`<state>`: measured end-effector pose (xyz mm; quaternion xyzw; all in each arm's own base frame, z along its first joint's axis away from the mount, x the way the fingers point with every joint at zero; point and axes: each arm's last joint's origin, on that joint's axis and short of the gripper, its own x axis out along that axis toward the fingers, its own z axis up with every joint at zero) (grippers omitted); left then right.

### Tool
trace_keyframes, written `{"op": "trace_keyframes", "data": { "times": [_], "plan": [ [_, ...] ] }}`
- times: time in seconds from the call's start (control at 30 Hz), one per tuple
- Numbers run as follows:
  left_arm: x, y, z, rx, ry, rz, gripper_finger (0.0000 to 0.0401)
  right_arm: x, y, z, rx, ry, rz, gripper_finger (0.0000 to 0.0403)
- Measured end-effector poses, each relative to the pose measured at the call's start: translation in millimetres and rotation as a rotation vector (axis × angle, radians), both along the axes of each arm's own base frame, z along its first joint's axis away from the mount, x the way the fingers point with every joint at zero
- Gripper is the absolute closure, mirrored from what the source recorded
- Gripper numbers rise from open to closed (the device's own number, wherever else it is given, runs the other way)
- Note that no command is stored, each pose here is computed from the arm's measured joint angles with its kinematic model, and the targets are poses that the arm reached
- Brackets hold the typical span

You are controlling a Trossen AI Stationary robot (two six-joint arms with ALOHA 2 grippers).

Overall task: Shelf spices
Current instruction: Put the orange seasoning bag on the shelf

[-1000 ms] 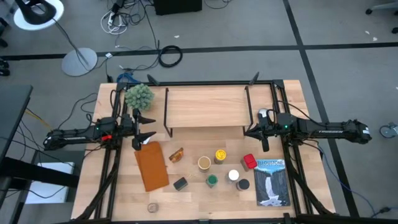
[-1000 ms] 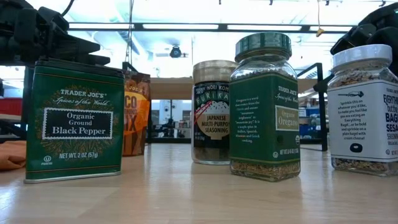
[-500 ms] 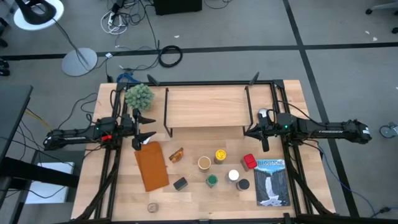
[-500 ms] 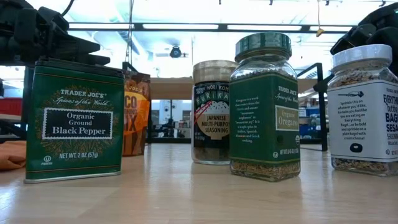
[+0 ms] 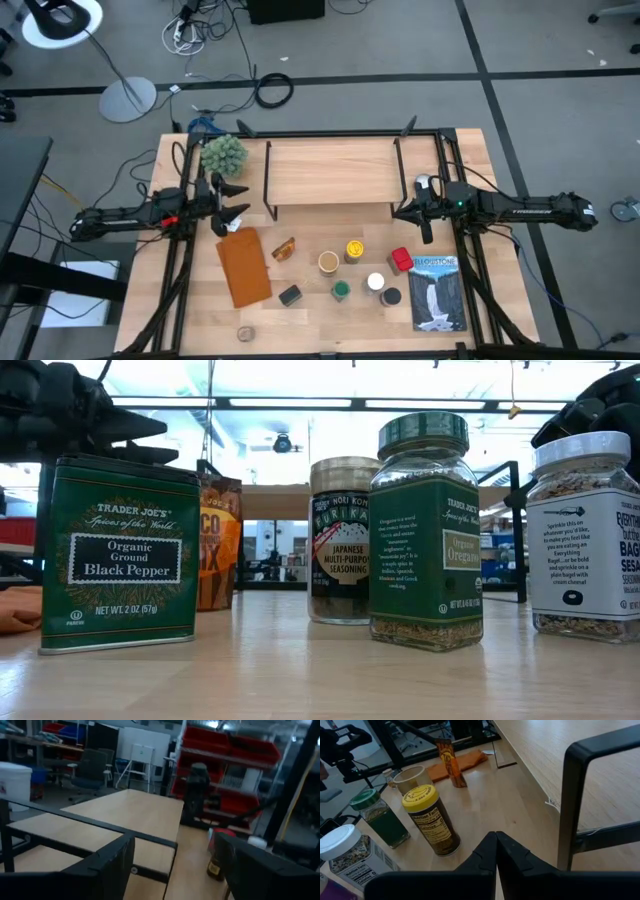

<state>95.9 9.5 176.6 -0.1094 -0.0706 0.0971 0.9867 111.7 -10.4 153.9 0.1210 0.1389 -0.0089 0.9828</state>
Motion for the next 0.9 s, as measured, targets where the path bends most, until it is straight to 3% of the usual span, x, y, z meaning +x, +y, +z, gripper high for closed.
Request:
{"op": "trace_keyframes", "data": {
  "times": [0.13,0.3,0.53,0.73,0.9],
  "plan": [
    [-1,0,6,-0.003,-0.016,0.015,0.0125,0,0,0,0.000,0.000,0.000,0.0392],
    [-9,-1,35,0.051,-0.061,-0.001,0.0145,0,0,0,0.000,0.000,0.000,0.0392],
    [-11,-6,65,0.028,0.094,-0.117,0.0186,0,0,0,0.000,0.000,0.000,0.0392],
    [9,-17,66,-0.044,0.243,-0.213,0.0199,0,0,0,0.000,0.000,0.000,0.0392],
    [27,-32,71,-0.045,0.355,-0.207,0.0199,0,0,0,0.000,0.000,0.000,0.0392]
  ]
}}
